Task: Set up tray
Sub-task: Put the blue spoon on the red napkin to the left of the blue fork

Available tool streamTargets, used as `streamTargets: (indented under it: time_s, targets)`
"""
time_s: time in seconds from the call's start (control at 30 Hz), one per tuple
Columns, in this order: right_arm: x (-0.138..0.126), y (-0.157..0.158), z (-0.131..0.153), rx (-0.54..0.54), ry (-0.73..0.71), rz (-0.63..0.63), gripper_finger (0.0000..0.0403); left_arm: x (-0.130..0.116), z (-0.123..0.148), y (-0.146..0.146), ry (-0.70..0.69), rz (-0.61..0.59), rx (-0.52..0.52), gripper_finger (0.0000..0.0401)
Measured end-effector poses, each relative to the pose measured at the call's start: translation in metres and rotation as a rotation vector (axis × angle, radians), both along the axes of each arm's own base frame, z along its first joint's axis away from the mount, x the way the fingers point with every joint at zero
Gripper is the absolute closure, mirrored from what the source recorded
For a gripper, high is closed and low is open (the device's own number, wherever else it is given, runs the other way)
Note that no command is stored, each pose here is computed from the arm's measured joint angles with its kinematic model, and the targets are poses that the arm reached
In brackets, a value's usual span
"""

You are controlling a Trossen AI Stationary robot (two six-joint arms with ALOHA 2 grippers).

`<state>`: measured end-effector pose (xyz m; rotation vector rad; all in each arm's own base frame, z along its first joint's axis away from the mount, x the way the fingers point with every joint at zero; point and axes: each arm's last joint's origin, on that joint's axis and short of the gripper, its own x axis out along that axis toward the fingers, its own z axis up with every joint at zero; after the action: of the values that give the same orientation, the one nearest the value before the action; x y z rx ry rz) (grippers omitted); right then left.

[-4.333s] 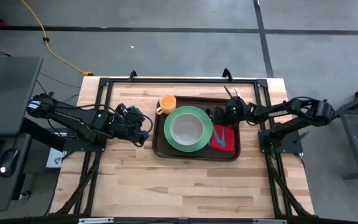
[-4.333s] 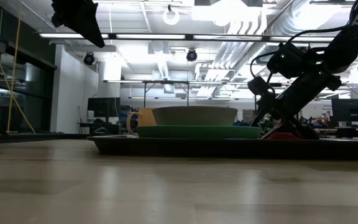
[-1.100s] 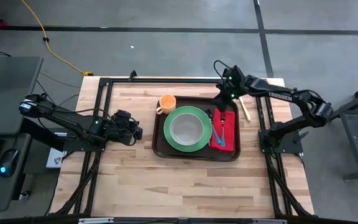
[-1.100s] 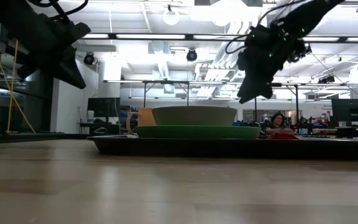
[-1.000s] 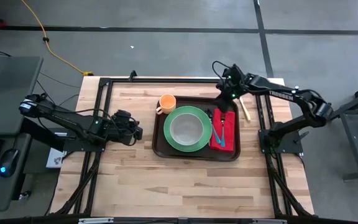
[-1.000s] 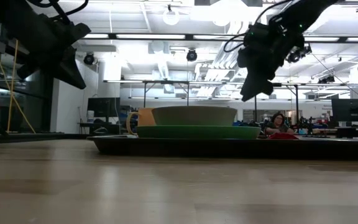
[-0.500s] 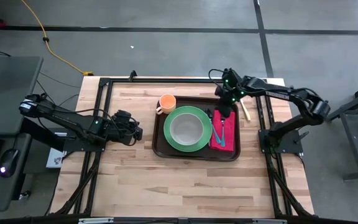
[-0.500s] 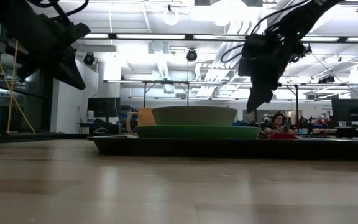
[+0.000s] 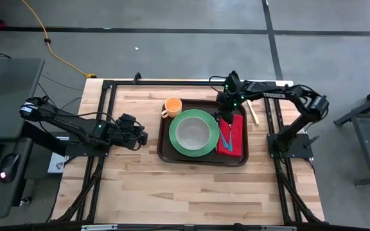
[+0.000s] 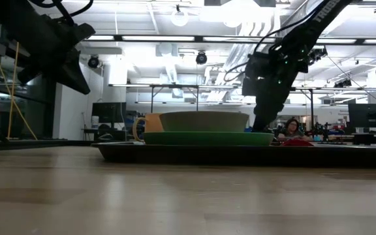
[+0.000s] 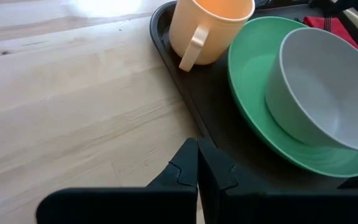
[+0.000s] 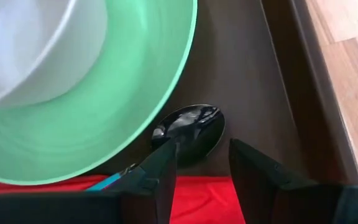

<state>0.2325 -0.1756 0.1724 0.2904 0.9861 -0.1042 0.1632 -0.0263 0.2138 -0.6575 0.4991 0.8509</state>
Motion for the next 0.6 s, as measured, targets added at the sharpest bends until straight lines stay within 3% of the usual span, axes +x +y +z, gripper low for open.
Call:
streamTargets:
  time_s: [0.6]
  targets:
    - [0.008,-0.008,-0.016,-0.041,0.006,0.008,0.0277,-0.001,-0.001,0.000,0.012,0.000,0.004,0.0370]
